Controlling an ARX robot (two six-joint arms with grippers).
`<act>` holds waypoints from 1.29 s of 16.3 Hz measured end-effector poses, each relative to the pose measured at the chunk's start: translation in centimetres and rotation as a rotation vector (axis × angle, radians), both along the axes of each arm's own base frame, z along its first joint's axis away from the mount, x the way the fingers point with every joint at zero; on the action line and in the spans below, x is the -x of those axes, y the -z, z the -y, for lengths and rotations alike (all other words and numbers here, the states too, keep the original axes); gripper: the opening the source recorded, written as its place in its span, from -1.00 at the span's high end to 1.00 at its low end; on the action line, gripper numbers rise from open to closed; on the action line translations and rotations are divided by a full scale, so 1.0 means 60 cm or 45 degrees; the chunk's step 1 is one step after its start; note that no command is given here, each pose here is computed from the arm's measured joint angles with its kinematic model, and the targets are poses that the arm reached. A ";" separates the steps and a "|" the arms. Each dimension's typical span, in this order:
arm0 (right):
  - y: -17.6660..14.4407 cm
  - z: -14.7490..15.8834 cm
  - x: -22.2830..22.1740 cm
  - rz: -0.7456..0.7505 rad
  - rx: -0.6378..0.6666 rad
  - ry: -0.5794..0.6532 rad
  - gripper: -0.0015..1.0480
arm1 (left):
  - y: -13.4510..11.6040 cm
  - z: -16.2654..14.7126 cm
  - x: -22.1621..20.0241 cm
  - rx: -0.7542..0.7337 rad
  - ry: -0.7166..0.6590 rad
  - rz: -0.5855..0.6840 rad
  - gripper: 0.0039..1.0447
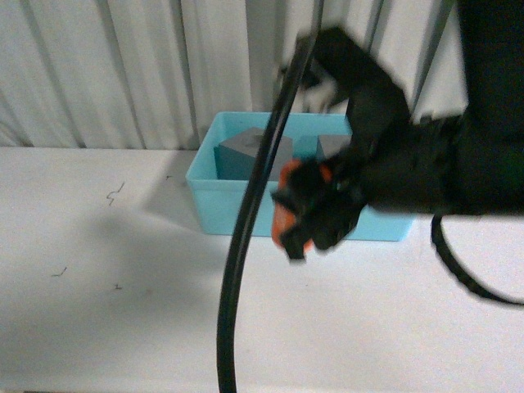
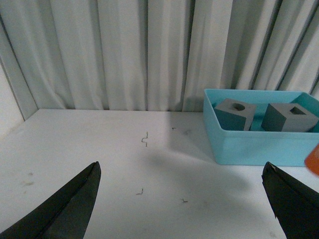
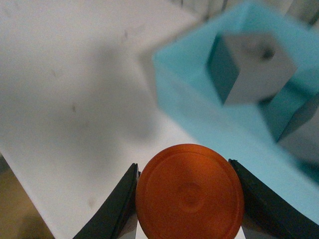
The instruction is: Place gray and orange parts in blue box
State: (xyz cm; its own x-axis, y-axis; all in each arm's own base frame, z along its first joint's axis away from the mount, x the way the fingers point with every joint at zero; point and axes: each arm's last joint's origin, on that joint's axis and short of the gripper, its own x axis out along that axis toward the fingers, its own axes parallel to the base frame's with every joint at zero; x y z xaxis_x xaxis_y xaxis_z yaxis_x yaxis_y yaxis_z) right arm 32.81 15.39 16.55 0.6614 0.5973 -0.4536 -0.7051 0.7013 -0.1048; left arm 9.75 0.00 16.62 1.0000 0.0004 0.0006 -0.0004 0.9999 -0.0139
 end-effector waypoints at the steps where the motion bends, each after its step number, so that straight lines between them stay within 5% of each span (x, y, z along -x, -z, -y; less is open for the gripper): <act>1: -0.055 0.011 0.004 0.116 -0.062 0.020 0.09 | 0.000 0.000 0.000 0.000 0.000 0.000 -0.88; 4: -0.121 0.043 -0.037 0.315 -0.104 0.171 0.09 | 0.000 0.000 0.000 0.000 0.000 0.000 -0.88; 10: -0.086 -0.014 -0.145 0.296 -0.063 0.303 0.09 | 0.000 0.000 0.000 0.000 0.000 0.000 -0.88; 21: 0.080 -0.064 -0.240 0.055 0.034 0.540 0.09 | 0.000 0.000 0.000 0.000 0.000 0.000 -0.88</act>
State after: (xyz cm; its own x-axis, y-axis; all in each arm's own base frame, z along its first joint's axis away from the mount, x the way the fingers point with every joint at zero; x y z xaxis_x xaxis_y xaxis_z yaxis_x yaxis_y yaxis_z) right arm 47.19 19.25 11.78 0.8646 0.2565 -0.4320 -0.3494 0.9249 -0.1500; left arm 9.75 0.00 16.62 1.0000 0.0004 0.0002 -0.0004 0.9999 -0.0139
